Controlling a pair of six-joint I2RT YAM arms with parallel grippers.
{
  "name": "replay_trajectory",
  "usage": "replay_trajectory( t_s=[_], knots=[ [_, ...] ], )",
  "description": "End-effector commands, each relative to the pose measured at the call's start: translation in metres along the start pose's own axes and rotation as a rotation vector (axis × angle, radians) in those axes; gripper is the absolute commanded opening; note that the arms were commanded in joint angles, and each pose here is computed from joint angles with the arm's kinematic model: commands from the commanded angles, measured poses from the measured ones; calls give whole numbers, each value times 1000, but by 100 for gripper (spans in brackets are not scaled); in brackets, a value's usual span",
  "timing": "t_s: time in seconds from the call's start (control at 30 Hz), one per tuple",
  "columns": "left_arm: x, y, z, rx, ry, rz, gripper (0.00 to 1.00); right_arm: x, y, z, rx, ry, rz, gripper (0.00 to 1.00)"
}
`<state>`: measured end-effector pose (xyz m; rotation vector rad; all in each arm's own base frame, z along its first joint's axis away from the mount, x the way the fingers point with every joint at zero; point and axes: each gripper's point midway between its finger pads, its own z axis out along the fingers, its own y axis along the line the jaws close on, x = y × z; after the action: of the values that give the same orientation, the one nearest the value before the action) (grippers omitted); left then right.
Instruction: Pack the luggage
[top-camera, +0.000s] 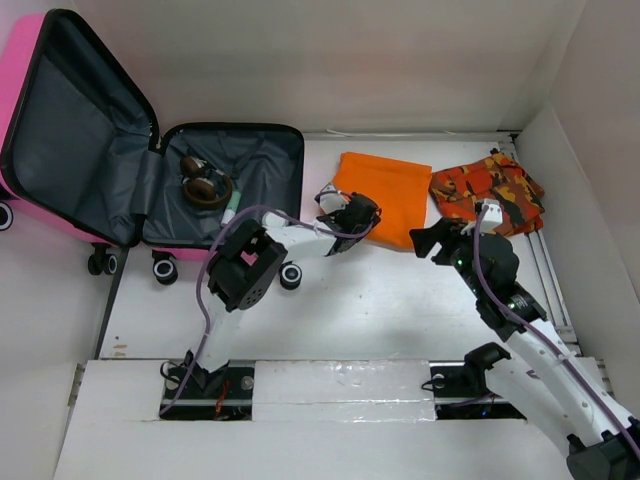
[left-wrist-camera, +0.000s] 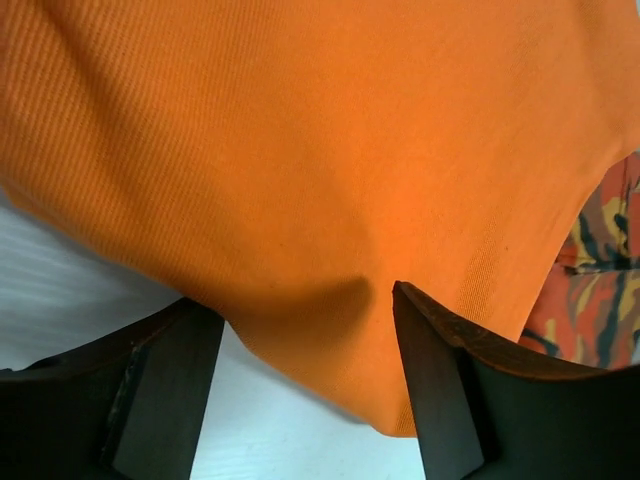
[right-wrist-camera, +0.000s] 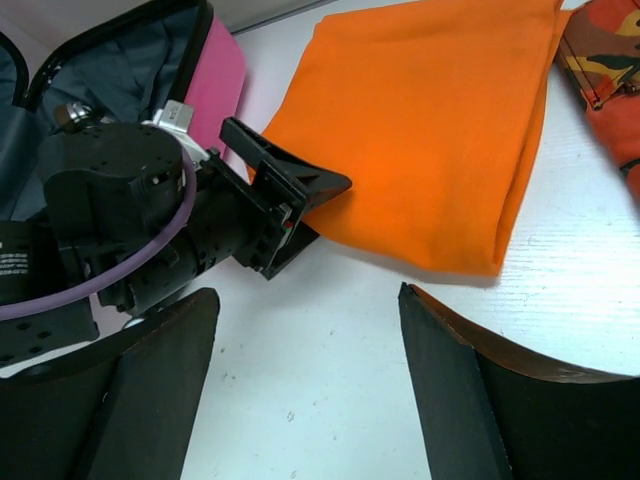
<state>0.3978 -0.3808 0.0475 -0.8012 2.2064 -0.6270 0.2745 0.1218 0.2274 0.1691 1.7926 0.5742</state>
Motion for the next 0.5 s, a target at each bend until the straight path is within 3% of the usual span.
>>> replay_trajectory(
  t_s=[0.0, 0.03, 0.07, 0.1, 0.13, 0.17, 0.43, 0.47],
  knots=[
    [21, 18, 18, -71, 56, -65, 63, -19, 9, -2, -24, -58, 0, 78],
    [15, 22, 27, -85, 46, -74, 60, -19, 9, -2, -24, -58, 0, 78],
    [11, 10, 26, -66, 43, -83, 52, -19, 10, -3, -32, -53, -1, 78],
    [2, 10, 29, -58, 30, -80, 36, -19, 10, -3, -33, -53, -1, 78],
    [-11, 9, 34, -47, 12, -74, 10, -16, 9, -3, -27, -44, -2, 78],
    [-22, 7, 35, -34, -2, -44, 2, -16, 9, -3, -27, -44, -2, 78],
    [-96, 25, 24, -159, -151, 90, 0, -12, 11, -6, -43, -35, -4, 78],
    [-102, 27, 23, -179, -177, 104, 4, -12, 11, -4, -43, -35, -4, 78]
  ],
)
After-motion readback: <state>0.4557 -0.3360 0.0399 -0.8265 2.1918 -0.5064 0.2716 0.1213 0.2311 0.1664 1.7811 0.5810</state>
